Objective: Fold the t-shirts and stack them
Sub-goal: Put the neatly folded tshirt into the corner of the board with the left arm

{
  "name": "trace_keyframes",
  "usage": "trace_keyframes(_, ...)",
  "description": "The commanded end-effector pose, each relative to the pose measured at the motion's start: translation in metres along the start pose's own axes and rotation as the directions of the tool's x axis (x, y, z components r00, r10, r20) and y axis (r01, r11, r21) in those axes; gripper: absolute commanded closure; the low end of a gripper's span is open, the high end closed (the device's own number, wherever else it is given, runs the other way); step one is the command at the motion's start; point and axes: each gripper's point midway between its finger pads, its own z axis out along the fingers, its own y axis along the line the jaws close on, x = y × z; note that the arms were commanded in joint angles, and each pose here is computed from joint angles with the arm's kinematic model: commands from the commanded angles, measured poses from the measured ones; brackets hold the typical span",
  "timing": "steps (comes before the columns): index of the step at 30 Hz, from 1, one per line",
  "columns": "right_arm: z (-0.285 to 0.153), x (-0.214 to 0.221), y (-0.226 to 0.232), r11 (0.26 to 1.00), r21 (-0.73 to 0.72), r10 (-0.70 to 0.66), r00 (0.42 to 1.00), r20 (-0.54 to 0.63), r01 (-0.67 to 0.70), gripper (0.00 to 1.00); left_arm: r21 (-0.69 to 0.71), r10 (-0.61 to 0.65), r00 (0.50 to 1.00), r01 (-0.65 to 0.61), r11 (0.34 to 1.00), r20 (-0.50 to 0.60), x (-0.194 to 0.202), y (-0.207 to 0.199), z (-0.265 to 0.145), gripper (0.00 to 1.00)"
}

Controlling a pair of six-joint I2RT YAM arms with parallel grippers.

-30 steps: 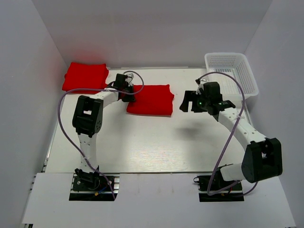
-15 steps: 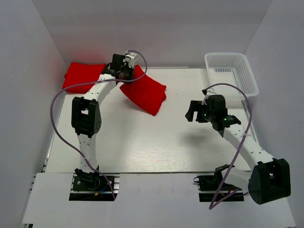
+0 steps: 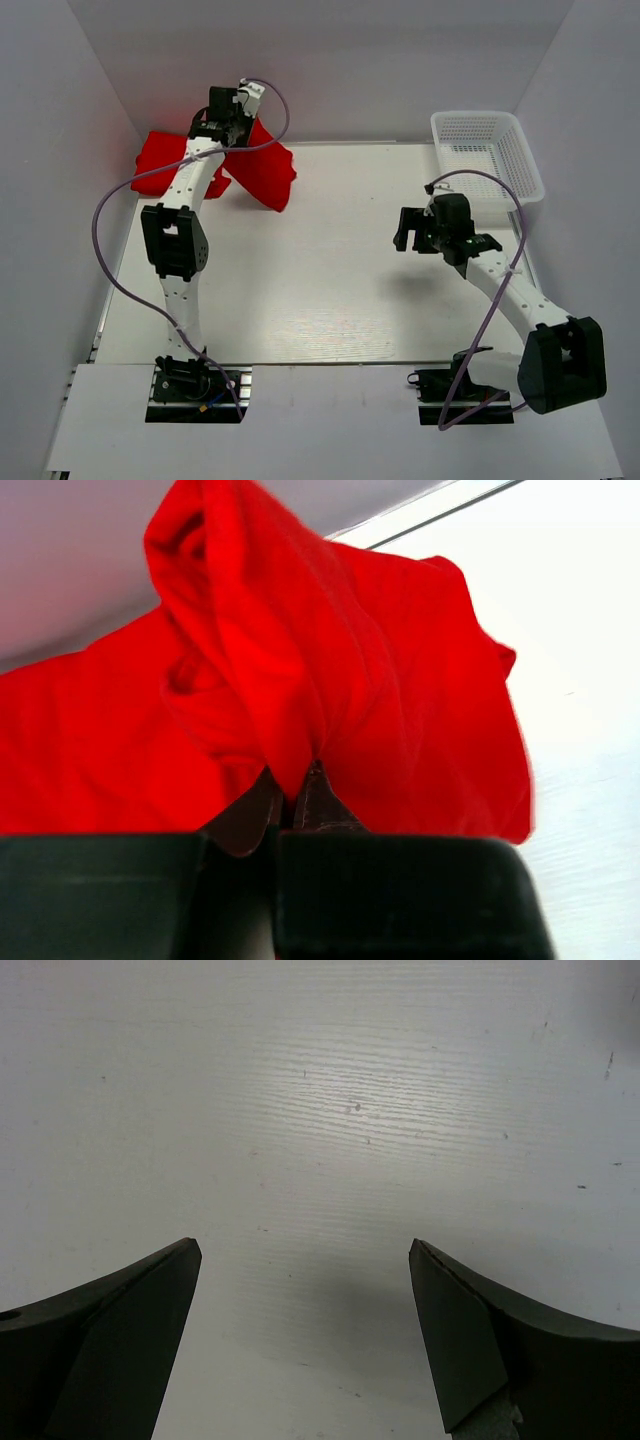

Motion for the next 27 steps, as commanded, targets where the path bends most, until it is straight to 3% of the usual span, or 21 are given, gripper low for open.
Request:
trace_keyframes(1,-0.003,-0.032,0.002,0.999,0.020,-0.030,0.999,0.036,0.029,0.09,-0.077,0.117,0.992,-0.113,0.991,0.052,-0.023,0.032,-0.015,1.00)
trace_keyframes(13,0.015,-0.044,0.025,0.996,-0.083,-0.020,0.999,-0.032,0.017,0.09,-0.234,0.183,0.975,-0.149,0.961,0.129,-0.049,0.103,-0.026,1.00)
trace_keyframes(27,0.023,-0.064,0.034,0.994,-0.109,-0.028,0.999,-0.032,0.025,0.09,-0.238,0.146,0.955,-0.084,0.968,0.257,-0.079,0.134,-0.057,1.00)
